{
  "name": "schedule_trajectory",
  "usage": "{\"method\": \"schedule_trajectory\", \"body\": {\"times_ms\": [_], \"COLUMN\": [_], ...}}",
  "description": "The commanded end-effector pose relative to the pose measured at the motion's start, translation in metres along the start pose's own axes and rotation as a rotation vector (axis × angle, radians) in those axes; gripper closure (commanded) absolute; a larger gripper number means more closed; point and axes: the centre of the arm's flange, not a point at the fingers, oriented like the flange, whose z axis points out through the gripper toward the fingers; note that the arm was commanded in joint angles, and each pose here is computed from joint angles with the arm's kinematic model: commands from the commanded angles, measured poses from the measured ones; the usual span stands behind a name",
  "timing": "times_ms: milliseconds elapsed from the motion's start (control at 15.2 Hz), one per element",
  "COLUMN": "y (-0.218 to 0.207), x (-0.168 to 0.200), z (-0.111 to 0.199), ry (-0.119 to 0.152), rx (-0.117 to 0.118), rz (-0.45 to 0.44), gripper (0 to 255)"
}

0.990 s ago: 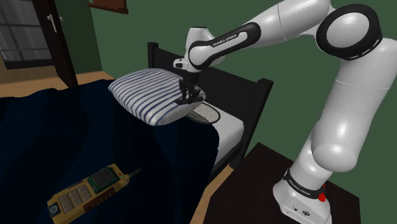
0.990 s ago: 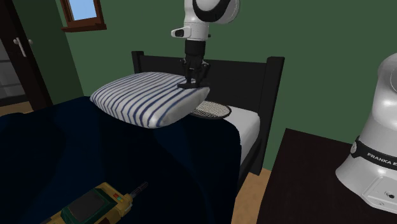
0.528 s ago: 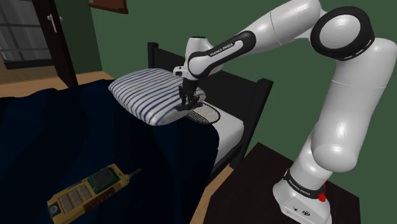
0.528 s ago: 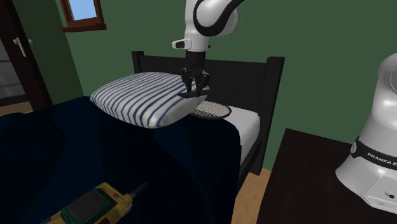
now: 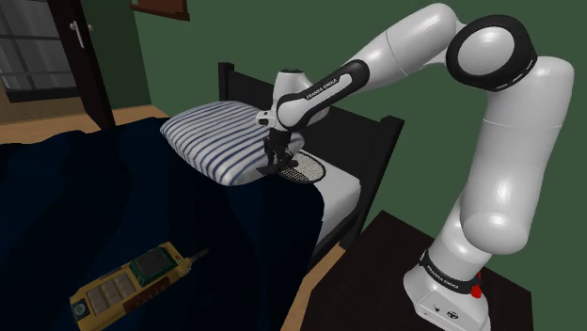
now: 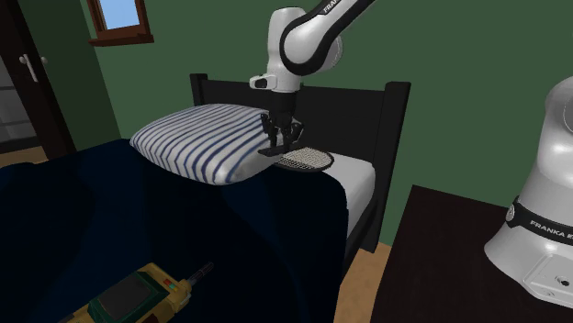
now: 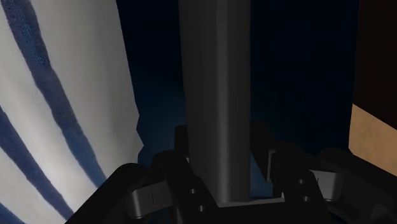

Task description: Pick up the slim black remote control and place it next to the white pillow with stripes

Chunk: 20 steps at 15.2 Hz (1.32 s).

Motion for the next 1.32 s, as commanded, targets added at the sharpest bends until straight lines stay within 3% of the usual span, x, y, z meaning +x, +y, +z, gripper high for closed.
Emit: {"method": "schedule_trajectory", "body": {"times_ms": [0,1254], "y": [0.000,-0.008], "x": [0.000,-0.001], "z": [0.010,0.110], "ry": [0.000,0.000], "rx": [-0.001,-0.001], "rz": [0.000,0.000], "gripper": [255,255]}}
